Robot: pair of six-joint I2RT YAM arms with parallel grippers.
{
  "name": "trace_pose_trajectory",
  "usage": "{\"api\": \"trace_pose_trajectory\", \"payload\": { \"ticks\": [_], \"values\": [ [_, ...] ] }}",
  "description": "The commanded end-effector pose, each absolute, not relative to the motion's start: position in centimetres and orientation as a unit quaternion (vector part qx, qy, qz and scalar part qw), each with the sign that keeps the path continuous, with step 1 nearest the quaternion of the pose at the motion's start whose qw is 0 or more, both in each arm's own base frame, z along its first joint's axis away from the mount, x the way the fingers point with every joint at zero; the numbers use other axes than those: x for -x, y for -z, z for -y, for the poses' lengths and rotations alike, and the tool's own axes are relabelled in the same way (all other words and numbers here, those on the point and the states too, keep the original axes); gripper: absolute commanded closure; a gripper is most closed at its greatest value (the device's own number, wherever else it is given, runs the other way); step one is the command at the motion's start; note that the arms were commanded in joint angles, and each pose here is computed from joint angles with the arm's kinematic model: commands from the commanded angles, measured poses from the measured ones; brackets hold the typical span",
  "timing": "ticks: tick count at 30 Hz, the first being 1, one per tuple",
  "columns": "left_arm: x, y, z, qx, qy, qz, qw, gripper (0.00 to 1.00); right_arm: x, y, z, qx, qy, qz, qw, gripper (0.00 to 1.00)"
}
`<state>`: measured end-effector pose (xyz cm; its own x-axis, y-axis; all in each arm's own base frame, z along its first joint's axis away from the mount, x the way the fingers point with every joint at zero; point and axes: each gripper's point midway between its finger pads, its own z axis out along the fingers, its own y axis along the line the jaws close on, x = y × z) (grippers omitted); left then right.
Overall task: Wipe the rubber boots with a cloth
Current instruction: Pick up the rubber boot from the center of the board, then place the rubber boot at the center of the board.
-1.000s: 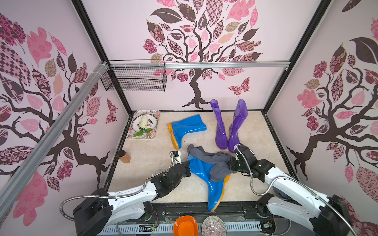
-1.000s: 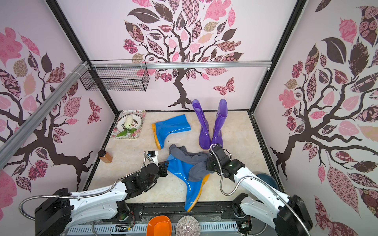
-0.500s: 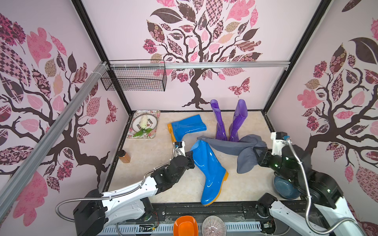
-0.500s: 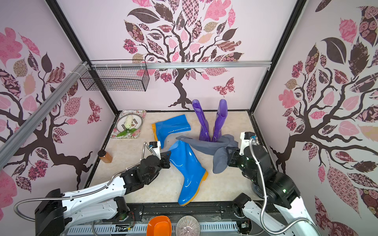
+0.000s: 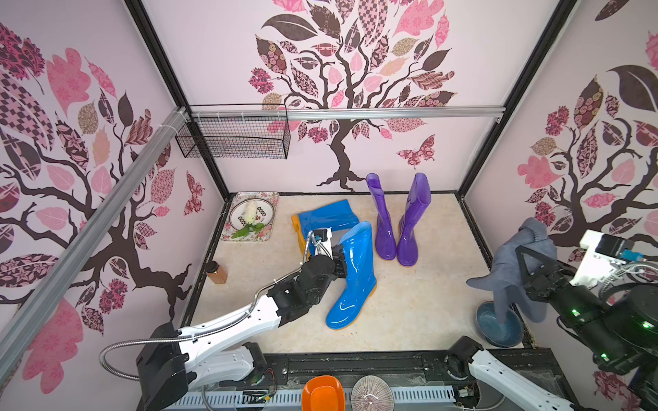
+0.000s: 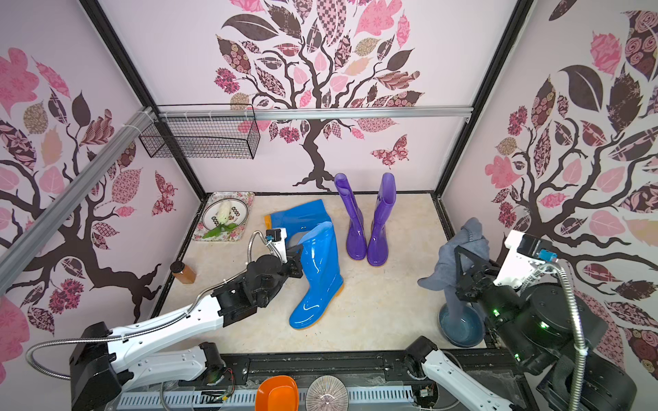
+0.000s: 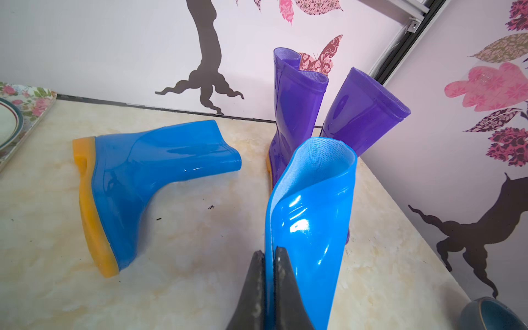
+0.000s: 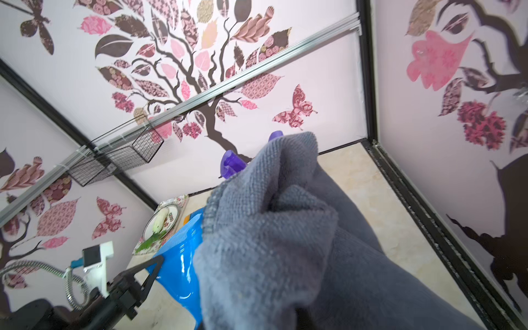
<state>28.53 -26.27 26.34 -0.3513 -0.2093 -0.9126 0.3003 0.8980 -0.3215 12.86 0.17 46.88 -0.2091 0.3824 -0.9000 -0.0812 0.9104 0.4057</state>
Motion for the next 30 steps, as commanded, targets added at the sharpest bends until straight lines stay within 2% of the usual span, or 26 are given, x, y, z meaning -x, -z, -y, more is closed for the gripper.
{"api": "trace_pose_trajectory", "payload": {
  "ticks": [1, 6, 15, 30],
  "values": [
    [-29.6, -31.4, 26.7, -0.019, 0.23, -0.756, 0.612, 1.0, -13.4, -45.7, -2.8, -0.047, -0.21, -0.775, 0.594, 1.0],
    [-30.8, -32.5, 27.9, -0.036, 0.209, -0.75, 0.627, 1.0, -12.9, -46.4, -2.1, -0.052, -0.206, -0.764, 0.609, 1.0],
    [-34.4, -34.9, 27.6, 0.001, 0.198, -0.735, 0.648, 1.0, -12.7, -46.6, -2.1, -0.053, -0.213, -0.761, 0.611, 1.0],
    [-40.6, -34.2, 28.8, 0.019, 0.188, -0.743, 0.642, 1.0, -12.7, -46.2, -2.2, -0.055, -0.218, -0.76, 0.61, 1.0]
  ]
}}
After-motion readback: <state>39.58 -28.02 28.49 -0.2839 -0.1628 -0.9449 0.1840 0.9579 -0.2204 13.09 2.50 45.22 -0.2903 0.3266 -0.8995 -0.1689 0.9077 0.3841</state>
